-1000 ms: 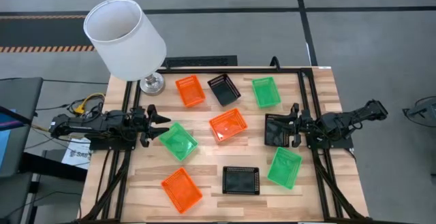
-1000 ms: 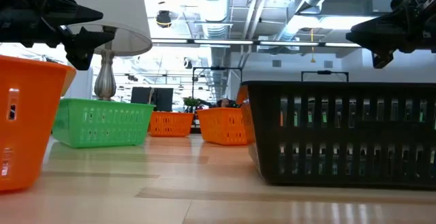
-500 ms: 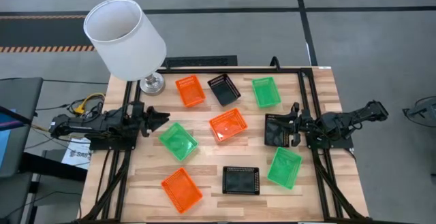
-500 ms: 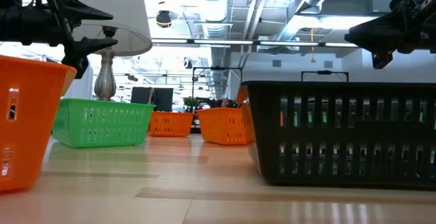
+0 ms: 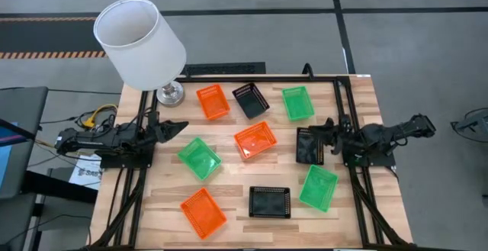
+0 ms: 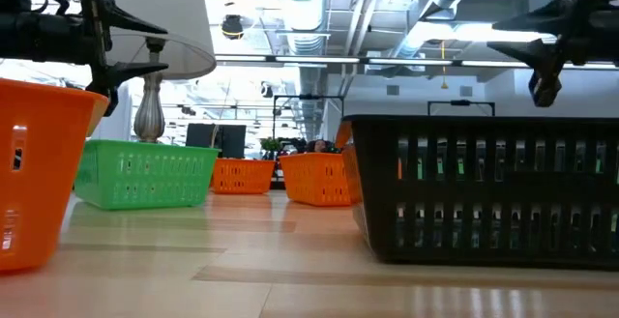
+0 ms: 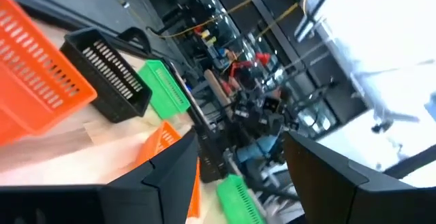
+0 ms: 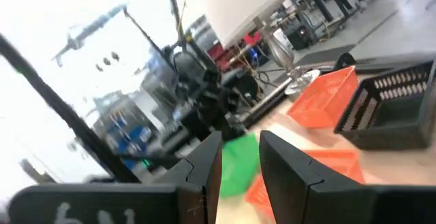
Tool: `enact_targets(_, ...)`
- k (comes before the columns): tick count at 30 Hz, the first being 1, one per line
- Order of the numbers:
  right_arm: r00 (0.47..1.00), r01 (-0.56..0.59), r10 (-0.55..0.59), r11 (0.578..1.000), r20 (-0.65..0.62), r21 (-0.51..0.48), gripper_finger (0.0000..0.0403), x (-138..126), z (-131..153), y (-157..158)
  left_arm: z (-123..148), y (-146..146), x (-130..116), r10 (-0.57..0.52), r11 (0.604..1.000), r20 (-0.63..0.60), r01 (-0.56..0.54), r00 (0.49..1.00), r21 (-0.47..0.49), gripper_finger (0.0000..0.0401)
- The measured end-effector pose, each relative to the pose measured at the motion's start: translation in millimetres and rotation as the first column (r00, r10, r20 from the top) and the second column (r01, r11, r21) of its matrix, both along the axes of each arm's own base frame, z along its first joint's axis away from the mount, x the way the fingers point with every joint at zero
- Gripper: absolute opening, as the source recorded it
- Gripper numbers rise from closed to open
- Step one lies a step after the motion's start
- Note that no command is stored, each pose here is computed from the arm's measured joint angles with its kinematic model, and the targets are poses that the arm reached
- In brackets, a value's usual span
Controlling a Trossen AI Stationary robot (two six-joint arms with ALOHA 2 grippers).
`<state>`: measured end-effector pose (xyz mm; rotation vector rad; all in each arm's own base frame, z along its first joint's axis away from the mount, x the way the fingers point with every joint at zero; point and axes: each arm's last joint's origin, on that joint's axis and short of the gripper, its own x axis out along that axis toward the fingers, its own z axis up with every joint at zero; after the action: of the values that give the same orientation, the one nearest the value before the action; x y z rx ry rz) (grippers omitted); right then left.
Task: Stack baskets by color
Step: Stack the middle orange bin on top of the top orange bin
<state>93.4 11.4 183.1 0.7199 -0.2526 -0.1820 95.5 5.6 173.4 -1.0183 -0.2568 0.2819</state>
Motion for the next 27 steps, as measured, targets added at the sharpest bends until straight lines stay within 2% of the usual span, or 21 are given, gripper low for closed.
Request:
enact_targets(3,0.999,0.019,-0.02,0.999,0.029,0.032,0.0122,-0.2,2.1,-2.3,0.9,0.3,-0.2,0.005,0.998,0.034,-0.003,0.999,-0.064,0.0208)
enact_targets(5,0.999,0.019,-0.023,0.996,0.046,0.091,0.0122,-0.1,2.1,-3.5,5.5,0.1,-0.7,-0.004,0.996,0.092,0.013,0.996,-0.091,0.0208)
enact_targets(7,0.996,0.019,-0.033,0.986,0.082,0.165,0.0122,-0.3,3.6,-5.3,13.5,-0.4,-2.0,-0.023,0.996,0.174,0.037,0.985,-0.082,0.0208)
enact_targets(9,0.989,0.018,-0.05,0.976,0.14,0.217,0.0122,-1.3,8.0,-7.5,23.5,-0.5,-4.7,-0.029,0.999,0.244,0.038,0.969,-0.031,0.0208)
enact_targets(11,0.981,0.028,-0.069,0.976,0.182,0.218,0.0122,-3.1,14.6,-9.5,32.7,-0.3,-7.0,-0.022,1.0,0.241,0.021,0.97,0.009,0.0208)
enact_targets(15,0.947,0.106,-0.134,0.988,0.291,0.111,0.0127,-14.2,48.7,-14.0,62.8,0.4,-12.7,-0.002,0.997,0.265,-0.018,0.964,0.074,0.0208)
enact_targets(19,0.93,0.232,-0.228,0.973,0.288,0.02,0.0138,-21.8,82.3,-18.4,88.0,0.9,-8.7,0.027,0.994,0.163,-0.044,0.986,0.101,0.0208)
enact_targets(21,0.931,0.275,-0.262,0.961,0.256,-0.016,0.0146,-23.2,99.3,-19.9,99.9,0.8,-3.9,0.034,0.995,0.075,-0.041,0.997,0.096,0.0208)
enact_targets(24,0.946,0.318,-0.312,0.946,0.091,-0.065,0.0161,-18.1,114.8,-21.3,113.4,0.1,7.3,0.029,0.998,-0.121,-0.021,0.992,0.061,0.0208)
enact_targets(27,0.938,0.326,-0.334,0.941,-0.092,-0.091,0.0181,-11.6,128.4,-22.1,126.4,-1.0,15.9,0.005,1.0,-0.333,0.001,0.943,0.018,0.0208)
